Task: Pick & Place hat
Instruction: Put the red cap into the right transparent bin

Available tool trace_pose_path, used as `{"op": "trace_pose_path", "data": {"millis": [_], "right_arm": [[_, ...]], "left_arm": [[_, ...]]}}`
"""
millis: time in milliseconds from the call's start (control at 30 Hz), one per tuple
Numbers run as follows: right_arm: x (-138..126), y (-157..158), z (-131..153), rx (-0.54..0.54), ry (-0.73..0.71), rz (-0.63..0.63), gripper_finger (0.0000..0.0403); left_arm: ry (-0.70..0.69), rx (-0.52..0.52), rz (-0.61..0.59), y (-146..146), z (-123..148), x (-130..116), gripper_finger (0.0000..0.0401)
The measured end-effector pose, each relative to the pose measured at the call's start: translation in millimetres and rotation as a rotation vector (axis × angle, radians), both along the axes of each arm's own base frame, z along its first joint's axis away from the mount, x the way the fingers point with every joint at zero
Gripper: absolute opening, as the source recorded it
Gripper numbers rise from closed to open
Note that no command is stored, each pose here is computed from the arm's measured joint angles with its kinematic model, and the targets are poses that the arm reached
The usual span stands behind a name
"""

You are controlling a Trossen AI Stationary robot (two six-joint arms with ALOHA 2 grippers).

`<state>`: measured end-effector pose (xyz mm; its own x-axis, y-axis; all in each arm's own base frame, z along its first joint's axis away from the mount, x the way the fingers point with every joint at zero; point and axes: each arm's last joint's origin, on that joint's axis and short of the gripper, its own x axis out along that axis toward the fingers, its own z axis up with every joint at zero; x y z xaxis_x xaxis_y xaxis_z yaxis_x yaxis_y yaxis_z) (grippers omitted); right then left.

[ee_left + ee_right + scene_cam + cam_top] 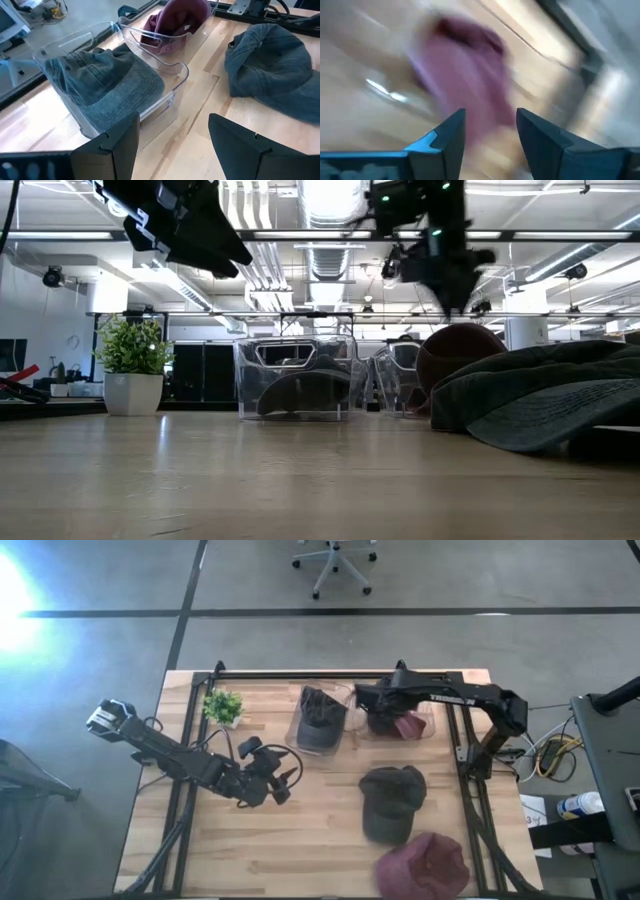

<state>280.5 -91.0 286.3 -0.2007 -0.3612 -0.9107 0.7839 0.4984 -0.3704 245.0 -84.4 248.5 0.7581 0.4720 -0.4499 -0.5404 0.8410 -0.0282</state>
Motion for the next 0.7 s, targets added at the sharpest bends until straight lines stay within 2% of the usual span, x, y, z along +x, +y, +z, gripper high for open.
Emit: {"op": "trace_pose_path", "data": {"millis": [67, 167, 333, 467, 700], "right_arm": [[-10.5, 2.9, -0.8, 0.019, 0.107, 0.027, 0.0156], [-16.1, 4.3, -13.5, 0.071, 0.116, 0.083, 0.0138], [-28.4, 7.0, -44.7, 0.116, 0.208, 0.033, 0.0121], [-22.5, 7.6, -72.0, 0.211, 0.068, 0.051, 0.0119], [4.2, -3.8, -77.6, 0.119, -0.228, 0.076, 0.0118]], "left_arm": [[-0.008, -0.015, 0.006, -0.1, 0.0, 0.0, 0.0231], [-0.014, -0.024, 0.010, -0.1, 0.0, 0.1, 0.0231], [-0.023, -0.034, 0.014, -0.4, 0.4, 0.2, 0.0231], [-0.029, -0.044, 0.020, -0.6, 0.4, 0.1, 0.0231], [-0.030, -0.046, 0.021, -0.6, 0.3, 0.0, 0.0231]]}}
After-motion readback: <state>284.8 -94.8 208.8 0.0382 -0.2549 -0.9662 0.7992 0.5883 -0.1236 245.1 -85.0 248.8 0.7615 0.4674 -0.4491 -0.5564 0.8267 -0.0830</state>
